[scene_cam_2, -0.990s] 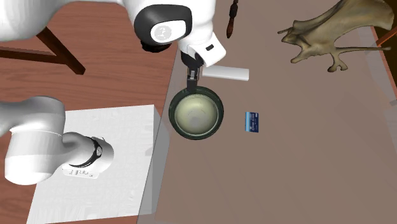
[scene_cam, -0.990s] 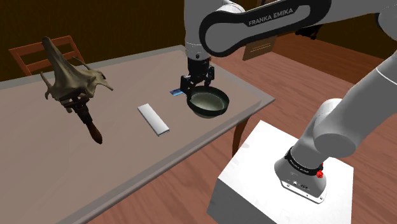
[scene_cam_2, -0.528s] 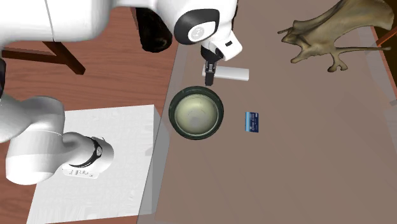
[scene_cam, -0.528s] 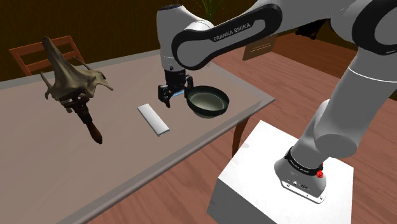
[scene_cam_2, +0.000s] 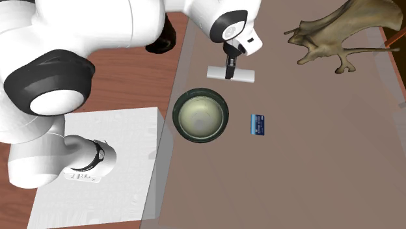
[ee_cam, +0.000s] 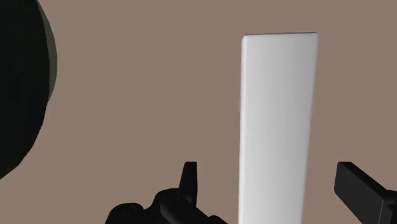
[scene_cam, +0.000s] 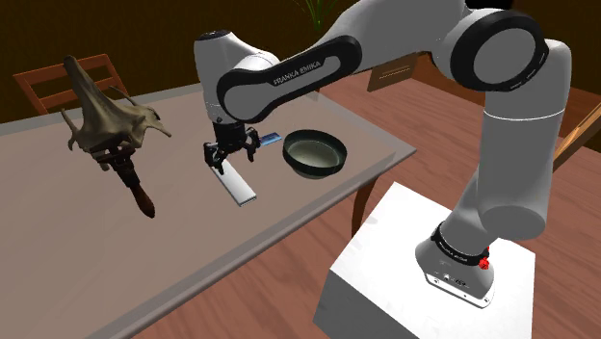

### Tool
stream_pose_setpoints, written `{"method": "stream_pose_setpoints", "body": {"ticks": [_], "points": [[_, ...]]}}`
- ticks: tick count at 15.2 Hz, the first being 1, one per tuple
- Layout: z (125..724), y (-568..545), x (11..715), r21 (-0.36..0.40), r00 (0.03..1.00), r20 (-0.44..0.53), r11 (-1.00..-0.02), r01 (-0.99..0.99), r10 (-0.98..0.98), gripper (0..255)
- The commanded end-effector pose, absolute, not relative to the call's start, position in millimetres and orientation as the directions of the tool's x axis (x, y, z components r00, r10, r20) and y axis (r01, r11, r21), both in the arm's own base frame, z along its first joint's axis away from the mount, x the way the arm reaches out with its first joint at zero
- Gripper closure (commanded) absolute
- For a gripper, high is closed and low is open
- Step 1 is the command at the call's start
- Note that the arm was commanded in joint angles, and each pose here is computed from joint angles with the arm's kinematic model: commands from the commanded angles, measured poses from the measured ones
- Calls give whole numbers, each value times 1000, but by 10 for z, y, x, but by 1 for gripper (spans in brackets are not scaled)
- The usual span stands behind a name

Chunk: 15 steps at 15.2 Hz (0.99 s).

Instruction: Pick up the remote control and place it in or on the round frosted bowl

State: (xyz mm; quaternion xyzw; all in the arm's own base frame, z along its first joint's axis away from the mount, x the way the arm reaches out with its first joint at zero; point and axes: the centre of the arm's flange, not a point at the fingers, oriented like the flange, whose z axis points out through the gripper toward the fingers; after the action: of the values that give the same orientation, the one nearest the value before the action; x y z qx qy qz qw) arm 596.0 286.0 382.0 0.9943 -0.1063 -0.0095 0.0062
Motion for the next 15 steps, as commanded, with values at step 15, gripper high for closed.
{"method": "stream_pose_setpoints", "body": {"ticks": [15], "points": [[3304, 2999, 6137, 10, 976, -16, -976, -217, -217, 0]]}}
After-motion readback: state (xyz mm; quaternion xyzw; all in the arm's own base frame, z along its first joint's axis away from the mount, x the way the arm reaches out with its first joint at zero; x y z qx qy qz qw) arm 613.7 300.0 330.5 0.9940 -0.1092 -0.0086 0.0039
